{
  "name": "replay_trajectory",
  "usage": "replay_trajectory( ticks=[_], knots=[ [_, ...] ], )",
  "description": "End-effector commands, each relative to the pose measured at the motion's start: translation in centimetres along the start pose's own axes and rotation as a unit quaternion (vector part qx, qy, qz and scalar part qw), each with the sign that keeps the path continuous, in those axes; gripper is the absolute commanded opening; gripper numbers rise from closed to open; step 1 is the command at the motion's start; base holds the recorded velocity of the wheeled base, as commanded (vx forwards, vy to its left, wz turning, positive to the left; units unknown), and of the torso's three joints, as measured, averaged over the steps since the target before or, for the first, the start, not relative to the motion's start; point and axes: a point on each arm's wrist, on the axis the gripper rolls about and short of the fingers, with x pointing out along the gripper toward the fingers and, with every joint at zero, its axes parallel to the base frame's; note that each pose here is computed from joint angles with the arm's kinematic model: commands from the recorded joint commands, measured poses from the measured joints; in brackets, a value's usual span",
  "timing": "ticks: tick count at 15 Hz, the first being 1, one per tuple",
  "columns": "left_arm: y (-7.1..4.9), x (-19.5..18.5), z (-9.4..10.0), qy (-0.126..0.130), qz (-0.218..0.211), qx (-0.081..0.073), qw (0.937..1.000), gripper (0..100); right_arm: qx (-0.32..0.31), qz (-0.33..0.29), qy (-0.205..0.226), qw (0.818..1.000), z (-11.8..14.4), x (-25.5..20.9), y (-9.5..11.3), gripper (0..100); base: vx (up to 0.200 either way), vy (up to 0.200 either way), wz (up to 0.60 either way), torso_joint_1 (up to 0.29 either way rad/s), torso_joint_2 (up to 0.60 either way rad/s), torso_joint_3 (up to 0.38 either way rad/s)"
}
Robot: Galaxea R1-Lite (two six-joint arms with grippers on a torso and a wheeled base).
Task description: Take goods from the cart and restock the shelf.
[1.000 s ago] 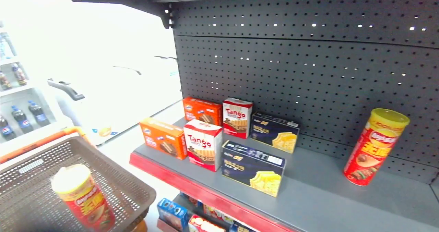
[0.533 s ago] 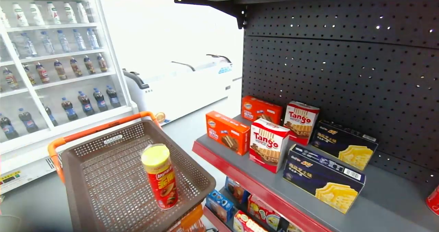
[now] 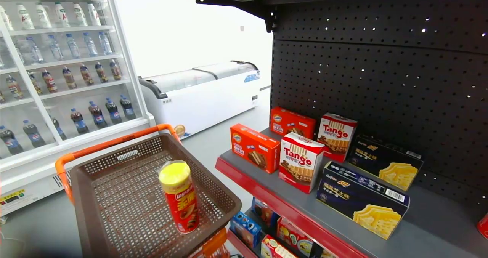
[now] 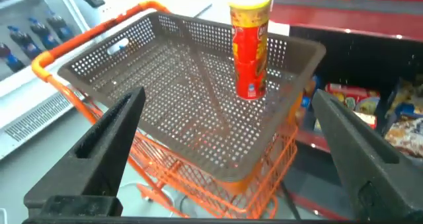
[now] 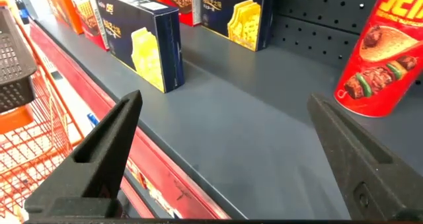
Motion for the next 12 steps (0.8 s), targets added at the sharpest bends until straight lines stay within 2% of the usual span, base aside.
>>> replay_trajectory(
  ticks=[1,2,3,4,6,9,10,12],
  knots=[
    [0.7,2.9,1.8,0.102,-0.012,-0.008,0.9947,100,0.000,0.000,0.001,1.000,0.0,0.0,0.0,100,0.000,0.000,0.00,0.000,0.00,0.000],
    [0.9,4.0,2.5,0.124,-0.041,-0.007,0.9915,100,0.000,0.000,0.001,1.000,0.0,0.0,0.0,100,0.000,0.000,0.00,0.000,0.00,0.000],
    [0.9,4.9,2.4,0.152,-0.047,-0.019,0.9871,100,0.000,0.000,0.001,1.000,0.0,0.0,0.0,100,0.000,0.000,0.00,0.000,0.00,0.000],
    [1.1,6.1,2.7,0.166,-0.054,-0.029,0.9842,100,0.000,0.000,0.001,1.000,0.0,0.0,0.0,100,0.000,0.000,0.00,0.000,0.00,0.000],
    [1.2,8.6,3.2,0.177,-0.097,-0.036,0.9787,100,0.000,0.000,0.001,1.000,0.0,0.0,0.0,100,0.000,0.000,0.00,0.000,0.00,0.000],
    [1.3,11.9,3.4,0.174,-0.139,-0.044,0.9738,100,0.000,0.000,0.001,1.000,0.0,0.0,0.0,100,0.000,0.000,0.00,0.000,0.00,0.000],
    [1.3,12.7,3.1,0.186,-0.161,-0.049,0.9681,100,0.000,0.000,0.001,1.000,0.0,0.0,0.0,100,0.000,0.000,0.00,0.000,0.00,0.000],
    [1.4,14.2,2.8,0.207,-0.167,-0.036,0.9631,100,0.000,0.000,0.001,1.000,0.0,0.0,0.0,100,0.000,0.000,0.00,0.000,0.00,0.000]
  ],
)
